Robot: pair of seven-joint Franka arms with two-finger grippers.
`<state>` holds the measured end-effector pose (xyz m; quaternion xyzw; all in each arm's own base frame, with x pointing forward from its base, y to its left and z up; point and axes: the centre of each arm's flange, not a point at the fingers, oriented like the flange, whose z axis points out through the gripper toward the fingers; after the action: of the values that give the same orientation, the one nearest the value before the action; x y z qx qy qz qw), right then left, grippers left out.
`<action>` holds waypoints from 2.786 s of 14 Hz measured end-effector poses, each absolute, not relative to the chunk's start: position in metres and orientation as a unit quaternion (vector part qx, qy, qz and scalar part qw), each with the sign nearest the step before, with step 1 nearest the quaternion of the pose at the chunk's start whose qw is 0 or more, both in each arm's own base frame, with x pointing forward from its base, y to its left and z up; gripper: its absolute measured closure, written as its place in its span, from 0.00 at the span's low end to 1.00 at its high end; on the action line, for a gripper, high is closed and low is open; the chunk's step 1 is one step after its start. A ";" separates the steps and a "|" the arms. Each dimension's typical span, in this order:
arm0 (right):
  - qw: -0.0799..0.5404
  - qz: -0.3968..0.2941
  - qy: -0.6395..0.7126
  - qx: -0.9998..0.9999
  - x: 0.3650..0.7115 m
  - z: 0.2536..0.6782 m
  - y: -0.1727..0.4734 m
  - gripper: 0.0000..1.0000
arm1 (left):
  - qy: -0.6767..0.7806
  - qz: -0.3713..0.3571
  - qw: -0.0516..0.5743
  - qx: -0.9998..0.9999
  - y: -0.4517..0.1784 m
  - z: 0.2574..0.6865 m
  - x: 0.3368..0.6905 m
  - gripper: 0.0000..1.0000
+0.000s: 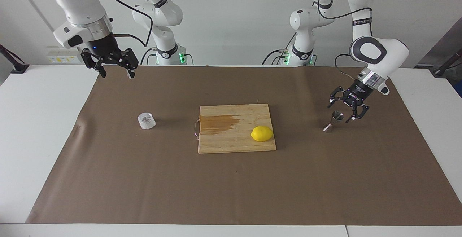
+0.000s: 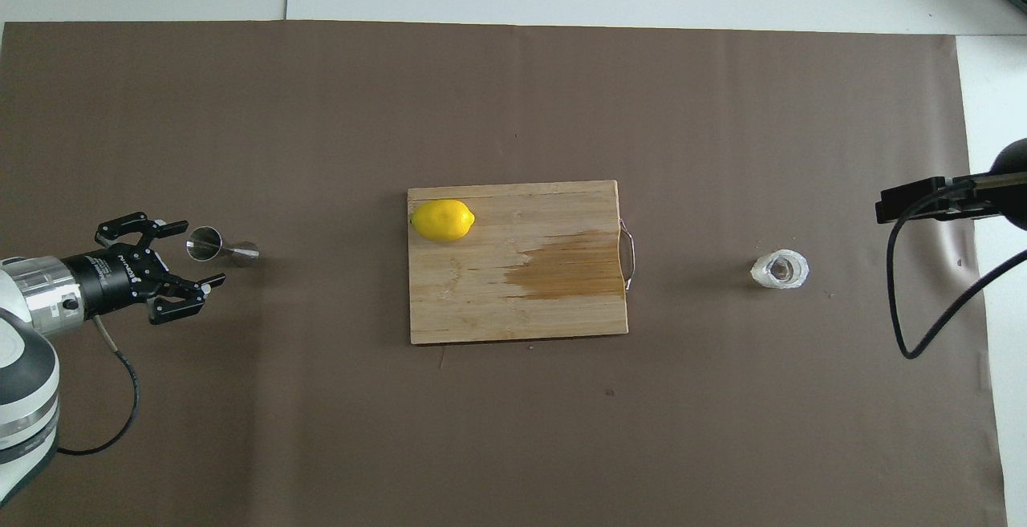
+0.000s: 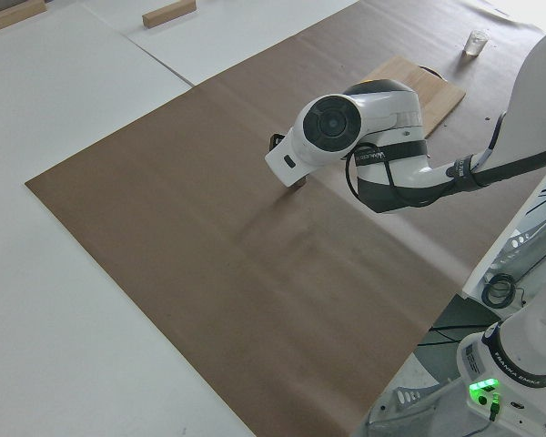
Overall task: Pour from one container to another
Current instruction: 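Close the left gripper around the small metal cup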
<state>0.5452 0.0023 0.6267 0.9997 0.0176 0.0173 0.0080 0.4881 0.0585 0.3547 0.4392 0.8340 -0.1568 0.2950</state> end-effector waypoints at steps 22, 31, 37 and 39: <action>0.008 0.012 0.035 0.999 0.541 0.623 0.003 0.00 | 0.831 -0.156 0.297 0.443 0.051 0.356 0.490 0.05; 0.008 0.013 0.035 0.999 0.540 0.624 0.003 0.00 | 0.832 -0.153 0.297 0.442 0.052 0.356 0.490 0.50; 0.008 0.013 0.034 0.999 0.540 0.624 0.002 0.00 | 0.800 -0.190 0.323 0.468 0.041 0.399 0.516 0.50; 0.008 0.013 0.034 0.999 0.540 0.624 0.002 0.00 | 0.784 -0.199 0.339 0.480 0.035 0.427 0.531 0.50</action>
<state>0.5403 0.0020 0.6240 0.9993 0.0341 0.0129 0.0085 0.5309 0.0351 0.4273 0.4805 0.7838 -0.1993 0.3393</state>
